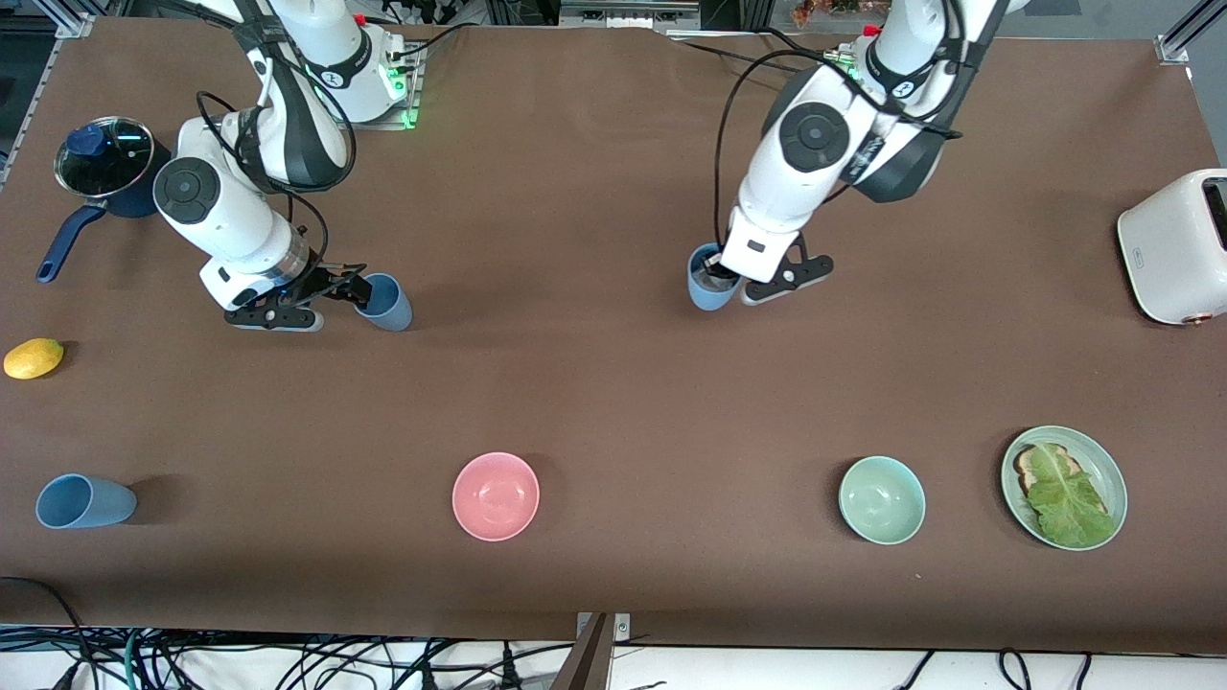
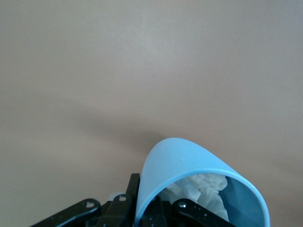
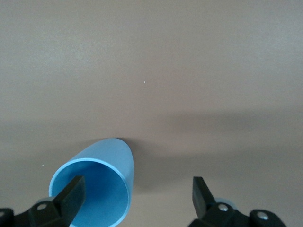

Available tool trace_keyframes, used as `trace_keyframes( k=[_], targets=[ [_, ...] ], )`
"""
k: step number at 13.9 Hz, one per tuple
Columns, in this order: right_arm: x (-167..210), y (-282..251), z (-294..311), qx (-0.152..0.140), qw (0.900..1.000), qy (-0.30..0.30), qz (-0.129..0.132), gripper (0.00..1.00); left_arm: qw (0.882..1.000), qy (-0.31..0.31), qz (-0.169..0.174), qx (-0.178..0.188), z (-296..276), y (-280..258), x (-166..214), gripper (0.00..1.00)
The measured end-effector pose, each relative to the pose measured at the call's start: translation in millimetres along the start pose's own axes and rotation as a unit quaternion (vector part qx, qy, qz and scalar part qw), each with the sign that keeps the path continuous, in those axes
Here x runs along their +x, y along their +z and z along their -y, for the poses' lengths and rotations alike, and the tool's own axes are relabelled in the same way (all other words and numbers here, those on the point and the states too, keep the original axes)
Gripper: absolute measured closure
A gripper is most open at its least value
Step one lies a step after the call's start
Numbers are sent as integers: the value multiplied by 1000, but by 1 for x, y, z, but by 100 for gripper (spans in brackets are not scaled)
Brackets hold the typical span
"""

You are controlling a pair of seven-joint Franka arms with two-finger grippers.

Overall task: Stack blue cups with both arms
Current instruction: 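Carry the tissue cup toward the middle while the right gripper grasps the empty cup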

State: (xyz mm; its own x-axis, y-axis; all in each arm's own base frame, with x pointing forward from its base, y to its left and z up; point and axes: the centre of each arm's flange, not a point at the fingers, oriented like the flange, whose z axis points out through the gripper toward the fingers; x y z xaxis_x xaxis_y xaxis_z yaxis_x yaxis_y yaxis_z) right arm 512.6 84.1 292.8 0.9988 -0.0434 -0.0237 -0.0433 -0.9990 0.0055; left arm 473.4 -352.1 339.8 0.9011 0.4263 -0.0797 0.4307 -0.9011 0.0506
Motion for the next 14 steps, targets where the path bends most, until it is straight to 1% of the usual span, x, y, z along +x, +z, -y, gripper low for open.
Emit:
trace_keyframes(
  k=[3,6,11,14],
  targets=[
    [-5,6,2,-1,1000,-4,7,0,1000,-24,-8,-14,-27,38,-31,95],
    [-11,12,7,-2,1000,-10,14,0,999,-36,-15,-29,-44,72,-52,95],
    [-13,23,8,-5,1000,-12,25,0,997,-56,-20,-44,-57,101,-49,95],
    [-14,32,7,-7,999,-12,33,0,997,-66,-18,-46,-74,112,-56,95]
  ],
)
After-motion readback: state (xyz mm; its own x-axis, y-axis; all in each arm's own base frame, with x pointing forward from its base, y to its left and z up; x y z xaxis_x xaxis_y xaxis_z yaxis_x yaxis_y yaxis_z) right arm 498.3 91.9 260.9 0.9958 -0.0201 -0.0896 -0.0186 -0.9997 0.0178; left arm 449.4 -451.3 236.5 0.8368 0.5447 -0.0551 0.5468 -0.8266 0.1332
